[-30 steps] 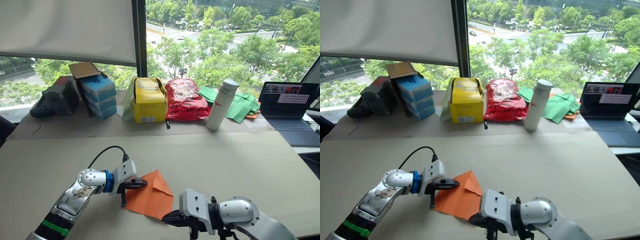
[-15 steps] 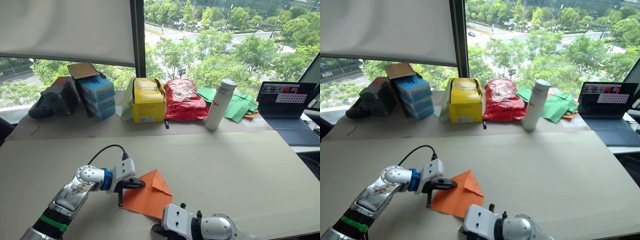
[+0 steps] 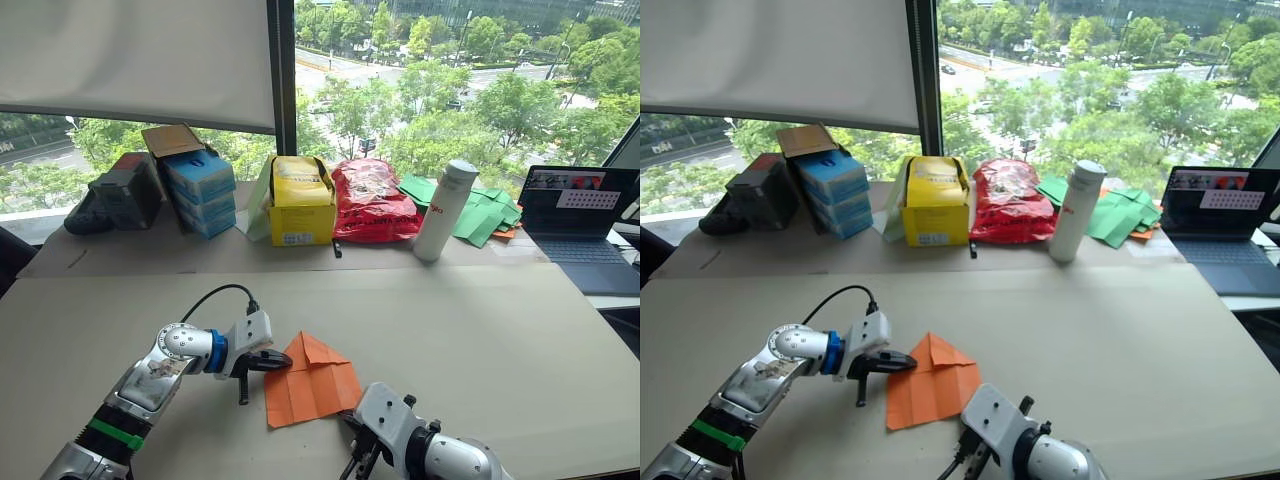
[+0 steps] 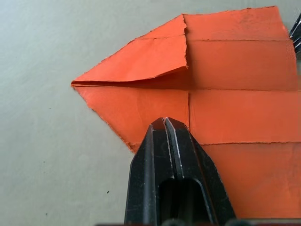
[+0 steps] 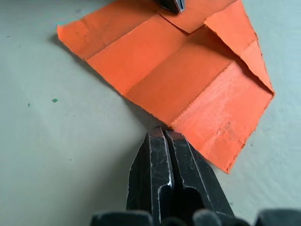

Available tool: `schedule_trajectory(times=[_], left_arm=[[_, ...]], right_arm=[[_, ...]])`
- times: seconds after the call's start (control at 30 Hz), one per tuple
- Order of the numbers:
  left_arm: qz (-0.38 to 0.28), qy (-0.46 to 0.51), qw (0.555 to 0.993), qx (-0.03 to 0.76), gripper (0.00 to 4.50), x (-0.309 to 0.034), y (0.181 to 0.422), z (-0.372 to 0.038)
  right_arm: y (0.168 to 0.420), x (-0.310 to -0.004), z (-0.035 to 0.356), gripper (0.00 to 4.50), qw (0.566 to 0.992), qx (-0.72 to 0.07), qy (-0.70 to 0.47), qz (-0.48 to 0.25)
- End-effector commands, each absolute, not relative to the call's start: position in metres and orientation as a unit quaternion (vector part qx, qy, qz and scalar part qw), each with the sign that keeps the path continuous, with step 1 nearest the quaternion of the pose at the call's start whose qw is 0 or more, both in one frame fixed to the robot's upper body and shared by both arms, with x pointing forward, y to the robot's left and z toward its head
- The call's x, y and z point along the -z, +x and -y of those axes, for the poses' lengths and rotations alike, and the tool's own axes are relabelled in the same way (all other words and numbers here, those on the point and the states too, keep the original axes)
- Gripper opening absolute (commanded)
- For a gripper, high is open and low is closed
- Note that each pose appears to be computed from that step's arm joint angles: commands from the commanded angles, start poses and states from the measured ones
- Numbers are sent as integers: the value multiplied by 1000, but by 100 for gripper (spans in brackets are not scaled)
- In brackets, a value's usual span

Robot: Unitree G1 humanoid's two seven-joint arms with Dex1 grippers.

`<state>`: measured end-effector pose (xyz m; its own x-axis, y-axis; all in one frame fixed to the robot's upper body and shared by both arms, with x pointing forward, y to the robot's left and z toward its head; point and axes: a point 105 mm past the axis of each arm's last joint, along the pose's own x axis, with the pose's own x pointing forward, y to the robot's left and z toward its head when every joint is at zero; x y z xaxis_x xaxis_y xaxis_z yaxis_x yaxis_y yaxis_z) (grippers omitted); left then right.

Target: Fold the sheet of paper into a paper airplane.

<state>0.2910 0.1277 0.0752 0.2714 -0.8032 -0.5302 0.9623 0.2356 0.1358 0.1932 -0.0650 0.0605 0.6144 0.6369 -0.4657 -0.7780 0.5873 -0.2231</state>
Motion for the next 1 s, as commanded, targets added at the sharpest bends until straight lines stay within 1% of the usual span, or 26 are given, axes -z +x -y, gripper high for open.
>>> schedule_trajectory(times=[0.03, 0.13, 0.3, 0.4, 0.5, 0.63, 0.8, 0.9, 1.0], left_arm=[[-196, 231, 761, 573, 1, -65, 291, -129], [-195, 230, 761, 574, 1, -65, 292, -128], [-194, 231, 760, 576, 1, -65, 292, -127], [-193, 231, 760, 575, 1, -65, 292, -128], [-194, 233, 760, 575, 1, -65, 292, -128], [-193, 234, 761, 574, 1, -66, 293, -128], [-192, 235, 761, 573, 1, -67, 295, -128], [-190, 237, 761, 573, 1, -68, 296, -128], [-189, 238, 761, 573, 1, -69, 297, -127]], right_arm=[[203, -59, 83, 0, 896, -349, -208, -181], [208, -60, 84, 0, 908, -330, -191, -174], [218, -60, 84, 0, 937, -290, -120, -151], [219, -59, 83, 0, 945, -282, -91, -141], [224, -63, 78, 0, 955, -272, -18, -120], [237, -74, 64, 0, 953, -285, 50, -89], [246, -81, 47, 0, 939, -330, 62, -71], [246, -89, 37, 0, 926, -365, 76, -59], [239, -95, 23, 0, 904, -417, 77, -57]])
